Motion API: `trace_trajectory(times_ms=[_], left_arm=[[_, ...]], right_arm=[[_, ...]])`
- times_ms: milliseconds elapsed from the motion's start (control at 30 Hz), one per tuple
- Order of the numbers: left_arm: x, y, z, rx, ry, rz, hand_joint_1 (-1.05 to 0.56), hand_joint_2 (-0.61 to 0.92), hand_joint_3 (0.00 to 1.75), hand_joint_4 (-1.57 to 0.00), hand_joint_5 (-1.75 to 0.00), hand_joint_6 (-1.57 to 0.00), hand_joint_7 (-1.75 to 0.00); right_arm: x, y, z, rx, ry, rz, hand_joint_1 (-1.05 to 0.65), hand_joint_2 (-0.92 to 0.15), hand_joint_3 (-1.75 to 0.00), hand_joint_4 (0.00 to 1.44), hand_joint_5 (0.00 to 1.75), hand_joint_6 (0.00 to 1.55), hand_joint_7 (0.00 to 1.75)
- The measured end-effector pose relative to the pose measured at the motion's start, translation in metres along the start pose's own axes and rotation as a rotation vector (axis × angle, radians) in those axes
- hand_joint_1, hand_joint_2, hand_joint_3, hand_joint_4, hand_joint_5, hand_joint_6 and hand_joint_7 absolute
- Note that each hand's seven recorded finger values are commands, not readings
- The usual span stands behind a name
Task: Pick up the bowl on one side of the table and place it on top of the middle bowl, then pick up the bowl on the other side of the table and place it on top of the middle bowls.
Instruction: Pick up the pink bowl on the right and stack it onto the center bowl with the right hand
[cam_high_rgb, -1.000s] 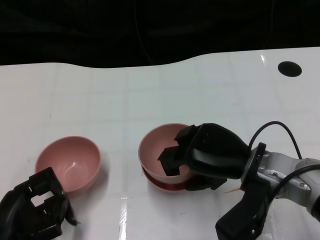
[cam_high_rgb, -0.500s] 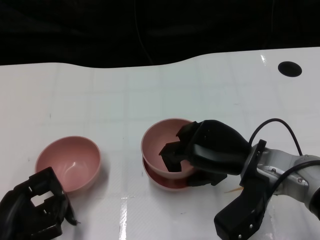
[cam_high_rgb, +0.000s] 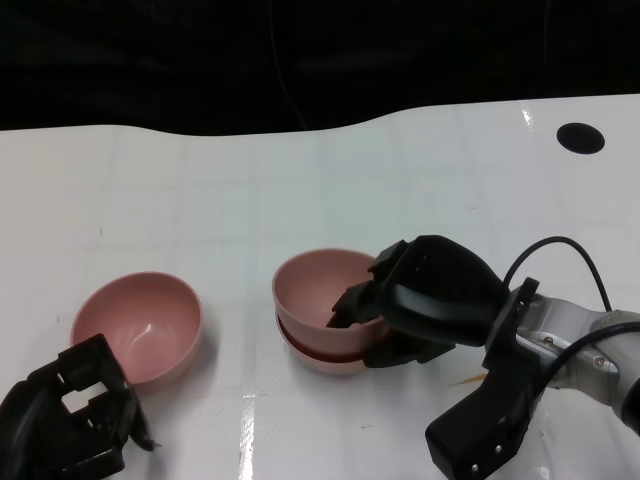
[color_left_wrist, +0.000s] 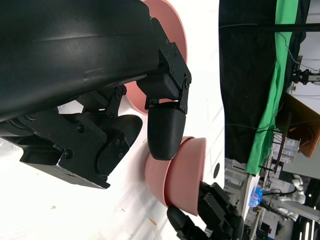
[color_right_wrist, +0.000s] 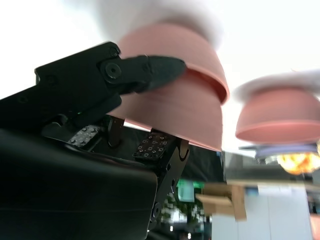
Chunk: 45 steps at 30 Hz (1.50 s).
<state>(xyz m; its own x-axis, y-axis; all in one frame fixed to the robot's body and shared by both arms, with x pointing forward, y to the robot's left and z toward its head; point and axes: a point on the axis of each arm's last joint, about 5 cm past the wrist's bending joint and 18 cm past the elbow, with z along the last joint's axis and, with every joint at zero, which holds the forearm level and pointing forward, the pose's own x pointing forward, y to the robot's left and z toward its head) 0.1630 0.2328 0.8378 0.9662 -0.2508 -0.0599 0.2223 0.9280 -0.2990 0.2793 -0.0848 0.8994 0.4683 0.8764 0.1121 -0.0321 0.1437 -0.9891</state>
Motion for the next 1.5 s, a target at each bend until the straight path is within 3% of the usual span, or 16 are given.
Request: trace_trajectory(times_ms=[67, 167, 567, 767, 800, 933, 1033, 1133, 1500], left_arm=[[0.0, 0.0, 0.0, 0.0, 0.0, 0.0, 0.01, 0.58, 1.27, -0.78, -1.75, -0.72, -1.6], [0.0, 0.0, 0.0, 0.001, 0.0, 0.0, 0.01, 0.58, 1.27, -0.78, -1.75, -0.72, -1.6], [0.0, 0.0, 0.0, 0.0, 0.0, 0.005, 0.02, 0.59, 1.26, -0.78, -1.75, -0.73, -1.57], [0.0, 0.0, 0.0, -0.001, -0.001, 0.005, 0.03, 0.6, 1.26, -0.78, -1.75, -0.73, -1.57], [0.0, 0.0, 0.0, -0.001, -0.001, 0.005, 0.02, 0.6, 1.26, -0.78, -1.75, -0.74, -1.57], [0.0, 0.0, 0.0, -0.003, 0.001, 0.005, 0.02, 0.59, 1.27, -0.79, -1.75, -0.74, -1.57], [0.0, 0.0, -0.001, -0.004, 0.002, 0.006, 0.02, 0.58, 1.27, -0.79, -1.75, -0.74, -1.57], [0.001, 0.0, 0.0, -0.002, 0.0, 0.006, 0.02, 0.58, 1.28, -0.8, -1.75, -0.74, -1.58], [0.002, 0.0, 0.0, 0.0, -0.004, 0.002, 0.02, 0.58, 1.29, -0.8, -1.75, -0.73, -1.6]], right_arm=[[0.0, -0.001, 0.001, 0.0, 0.005, 0.019, -0.89, -0.92, -0.46, 0.56, 0.0, 0.51, 0.0], [0.0, 0.0, 0.002, 0.004, 0.008, 0.029, -0.9, -0.92, -0.47, 0.47, 0.0, 0.46, 0.0], [0.0, 0.0, 0.002, -0.019, 0.003, 0.008, -0.88, -0.92, -0.5, 0.43, 0.0, 0.46, 0.0], [-0.002, 0.004, 0.003, -0.051, 0.01, 0.019, -0.9, -0.92, -0.54, 0.33, 0.0, 0.43, 0.0], [-0.002, 0.004, 0.003, -0.052, 0.014, 0.018, -0.92, -0.92, -0.54, 0.22, 0.0, 0.37, 0.0], [-0.006, 0.009, 0.004, -0.047, 0.044, 0.016, -0.96, -0.92, -0.55, 0.02, 0.0, 0.17, 0.0], [-0.009, 0.013, 0.006, -0.029, 0.052, 0.017, -0.97, -0.92, -0.55, 0.0, 0.0, 0.09, 0.0], [-0.013, 0.009, 0.007, 0.005, 0.064, -0.044, -0.97, -0.92, -0.56, 0.0, 0.0, 0.05, 0.0], [-0.029, -0.007, 0.001, 0.034, 0.122, -0.175, -0.96, -0.92, -0.52, 0.06, 0.03, 0.14, 0.03]])
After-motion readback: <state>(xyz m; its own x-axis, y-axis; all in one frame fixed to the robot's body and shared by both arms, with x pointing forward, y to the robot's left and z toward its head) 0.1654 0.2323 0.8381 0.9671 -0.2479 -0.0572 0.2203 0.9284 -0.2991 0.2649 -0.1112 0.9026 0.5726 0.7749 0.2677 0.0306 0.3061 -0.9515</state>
